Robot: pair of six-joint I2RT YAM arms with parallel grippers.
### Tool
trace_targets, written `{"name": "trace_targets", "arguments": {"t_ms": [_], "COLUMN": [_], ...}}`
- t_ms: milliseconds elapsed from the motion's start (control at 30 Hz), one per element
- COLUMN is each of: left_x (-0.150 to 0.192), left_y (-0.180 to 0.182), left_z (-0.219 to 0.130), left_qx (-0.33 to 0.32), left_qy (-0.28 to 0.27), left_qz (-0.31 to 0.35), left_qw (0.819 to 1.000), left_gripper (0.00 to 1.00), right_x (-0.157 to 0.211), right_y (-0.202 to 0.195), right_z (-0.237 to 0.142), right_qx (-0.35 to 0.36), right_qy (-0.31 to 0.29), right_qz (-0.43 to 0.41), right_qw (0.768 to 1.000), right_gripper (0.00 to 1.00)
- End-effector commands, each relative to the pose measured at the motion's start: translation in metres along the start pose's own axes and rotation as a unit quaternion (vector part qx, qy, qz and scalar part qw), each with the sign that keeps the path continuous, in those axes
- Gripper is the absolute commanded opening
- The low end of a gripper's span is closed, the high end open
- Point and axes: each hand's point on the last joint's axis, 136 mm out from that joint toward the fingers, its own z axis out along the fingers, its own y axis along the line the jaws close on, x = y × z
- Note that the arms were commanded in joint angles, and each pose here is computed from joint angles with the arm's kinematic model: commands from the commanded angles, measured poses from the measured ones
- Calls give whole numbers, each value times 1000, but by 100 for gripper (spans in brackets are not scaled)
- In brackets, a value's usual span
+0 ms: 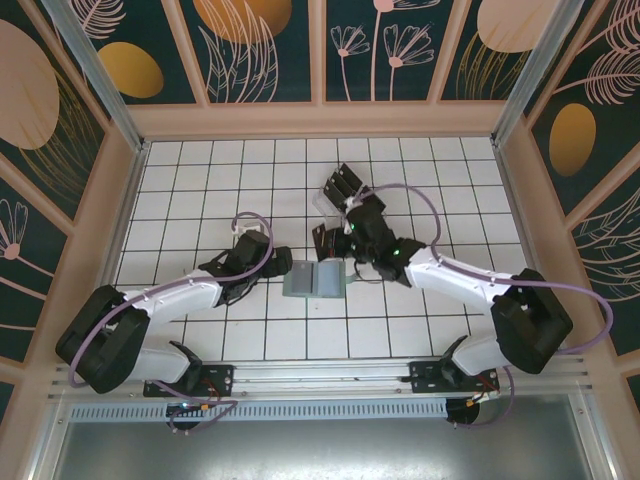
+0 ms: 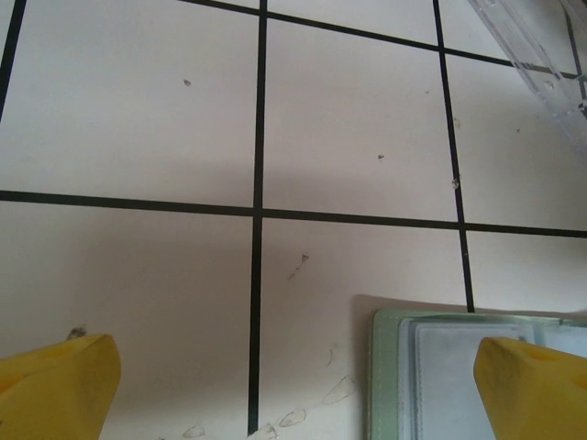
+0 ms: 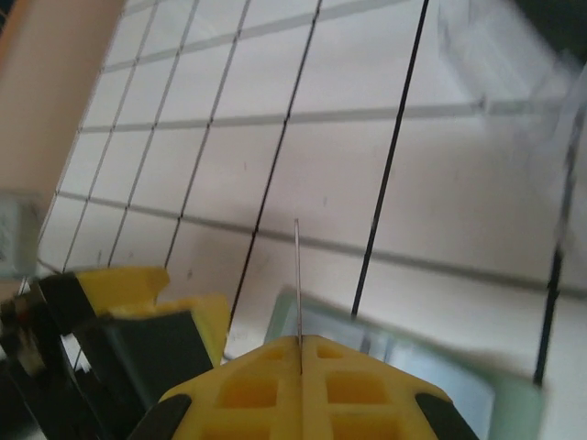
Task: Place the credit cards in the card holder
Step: Pick up the credit card from the storage box, then insert the credit card into the card slot.
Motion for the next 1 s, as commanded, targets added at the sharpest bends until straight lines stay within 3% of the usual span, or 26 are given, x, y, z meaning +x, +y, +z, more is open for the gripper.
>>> {"name": "trace_targets", "arguments": {"t_ms": [0,467,967], "left_x": [7,17,34], "left_y": [9,-1,-18], "left_z": [-2,-2,-1], "left_qx": [-9,-2,-10], "left_qy": [10,17,23], "left_qz": [8,34,94], "left_qw": [1000,999,995], "left_gripper": [99,99,99], "right_x": [-8,52,61], "right_y": [25,-38,-86], "right_z": [-8,9,10], "right_qx": [-56,39,90], "right_qy": [-58,-29,-9], "right_qz": [75,96,83], "right_qw": [994,994,992], "right_gripper": [0,0,0]}}
